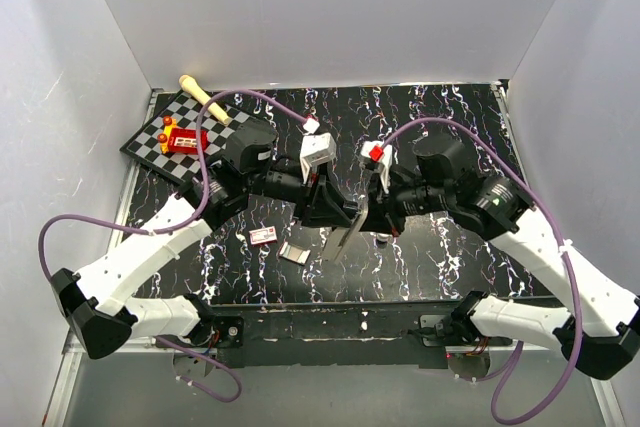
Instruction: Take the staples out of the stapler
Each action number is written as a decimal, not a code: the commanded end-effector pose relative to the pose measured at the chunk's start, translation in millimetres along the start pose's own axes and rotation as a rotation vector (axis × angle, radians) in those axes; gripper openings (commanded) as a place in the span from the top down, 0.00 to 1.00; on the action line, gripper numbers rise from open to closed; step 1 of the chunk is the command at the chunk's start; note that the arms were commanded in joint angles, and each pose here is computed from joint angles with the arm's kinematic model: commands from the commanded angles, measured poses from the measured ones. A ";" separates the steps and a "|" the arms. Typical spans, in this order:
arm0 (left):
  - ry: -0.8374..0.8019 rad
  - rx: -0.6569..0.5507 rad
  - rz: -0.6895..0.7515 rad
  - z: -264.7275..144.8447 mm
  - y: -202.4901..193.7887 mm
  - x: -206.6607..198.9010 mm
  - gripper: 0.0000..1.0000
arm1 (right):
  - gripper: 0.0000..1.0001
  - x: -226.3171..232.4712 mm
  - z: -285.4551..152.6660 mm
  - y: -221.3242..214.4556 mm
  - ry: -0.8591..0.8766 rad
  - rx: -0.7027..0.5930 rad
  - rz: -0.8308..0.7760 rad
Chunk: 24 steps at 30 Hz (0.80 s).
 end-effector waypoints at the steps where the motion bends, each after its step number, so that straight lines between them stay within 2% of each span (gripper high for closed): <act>1: 0.029 -0.027 0.070 16.3 4.8 -5.0 1.00 | 0.99 -7.4 5.2 48.0 -0.066 -0.258 -0.185; 3: 0.064 -0.048 0.080 13.2 8.5 -3.6 1.00 | 0.99 -17.8 0.1 35.6 -0.143 -0.255 -0.165; 7: 0.151 -0.093 0.092 6.7 16.1 2.3 1.00 | 0.99 -34.2 -14.9 19.5 -0.244 -0.333 -0.070; 11: 0.313 -0.135 0.083 -1.9 25.1 20.5 1.00 | 0.99 -52.5 -27.2 0.3 -0.382 -0.343 0.028; 16: 0.624 -0.178 0.039 -21.8 35.1 65.8 1.00 | 0.99 -83.2 -41.4 -23.9 -0.600 -0.324 0.154; 24: 0.885 -0.218 -0.133 -61.8 37.2 136.5 1.00 | 0.99 -113.3 -48.0 -53.1 -0.801 -0.276 0.331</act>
Point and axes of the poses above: each gripper's point midway between its finger pads, its own z axis out along the fingers, its own x axis along the line the jaws close on, y = z × x, the point moved 3 cm from there along -z, back along the fingers, and after that the axes turned 6 degrees about -z, right-handed, at the moved point
